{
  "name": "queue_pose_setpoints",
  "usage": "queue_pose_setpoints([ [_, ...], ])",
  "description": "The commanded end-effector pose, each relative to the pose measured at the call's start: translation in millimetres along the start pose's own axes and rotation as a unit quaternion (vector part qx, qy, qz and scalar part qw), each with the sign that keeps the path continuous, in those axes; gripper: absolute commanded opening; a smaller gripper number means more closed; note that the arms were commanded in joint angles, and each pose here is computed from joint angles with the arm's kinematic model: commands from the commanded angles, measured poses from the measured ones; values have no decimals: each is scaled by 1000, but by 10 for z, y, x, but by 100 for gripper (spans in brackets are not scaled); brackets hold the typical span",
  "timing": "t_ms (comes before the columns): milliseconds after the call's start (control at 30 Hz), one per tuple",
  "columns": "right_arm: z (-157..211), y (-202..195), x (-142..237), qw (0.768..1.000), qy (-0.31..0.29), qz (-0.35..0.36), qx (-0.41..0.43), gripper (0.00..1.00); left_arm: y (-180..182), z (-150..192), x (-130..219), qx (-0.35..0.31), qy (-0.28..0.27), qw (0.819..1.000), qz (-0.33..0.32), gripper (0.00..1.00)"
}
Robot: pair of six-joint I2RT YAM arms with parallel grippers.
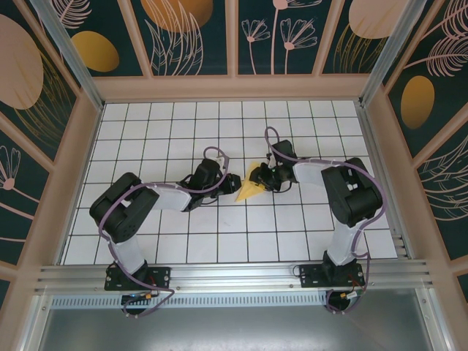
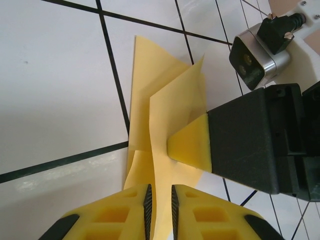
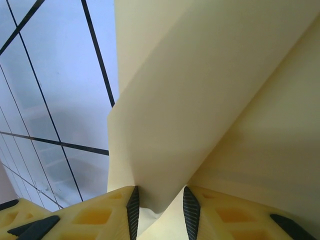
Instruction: Fold a paper plane with a square sheet of paper (pick it up from the middle)
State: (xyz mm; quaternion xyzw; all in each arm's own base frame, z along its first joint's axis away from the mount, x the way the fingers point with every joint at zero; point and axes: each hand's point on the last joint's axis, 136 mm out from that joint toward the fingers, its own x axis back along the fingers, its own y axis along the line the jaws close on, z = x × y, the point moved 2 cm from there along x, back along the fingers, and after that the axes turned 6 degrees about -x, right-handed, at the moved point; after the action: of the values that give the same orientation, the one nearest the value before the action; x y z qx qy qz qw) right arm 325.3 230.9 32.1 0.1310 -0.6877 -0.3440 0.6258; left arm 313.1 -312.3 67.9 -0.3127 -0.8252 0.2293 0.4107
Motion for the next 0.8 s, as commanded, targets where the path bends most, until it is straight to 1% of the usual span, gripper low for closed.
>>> queue_pose_setpoints([
  [0,323,-991,-170,980,43,188,-43,37,-86,-58,-75,6,0,1000,22,18],
  [167,336,-1082,-181,973,49,219,-49,38,-156,-39,-143,10,13,999,47,11],
  [300,348,-1132,-186,969,52,234,-56,35,-172,11,-186,13,26,998,60,7],
  [400,359,-1144,-202,968,56,239,-58,33,-208,41,-216,9,36,997,73,6],
  [500,380,-1153,-221,967,61,241,-58,32,-181,77,-261,9,48,996,68,6],
  [767,395,-1144,-263,967,69,237,-61,36,-79,156,-350,11,71,996,45,4],
])
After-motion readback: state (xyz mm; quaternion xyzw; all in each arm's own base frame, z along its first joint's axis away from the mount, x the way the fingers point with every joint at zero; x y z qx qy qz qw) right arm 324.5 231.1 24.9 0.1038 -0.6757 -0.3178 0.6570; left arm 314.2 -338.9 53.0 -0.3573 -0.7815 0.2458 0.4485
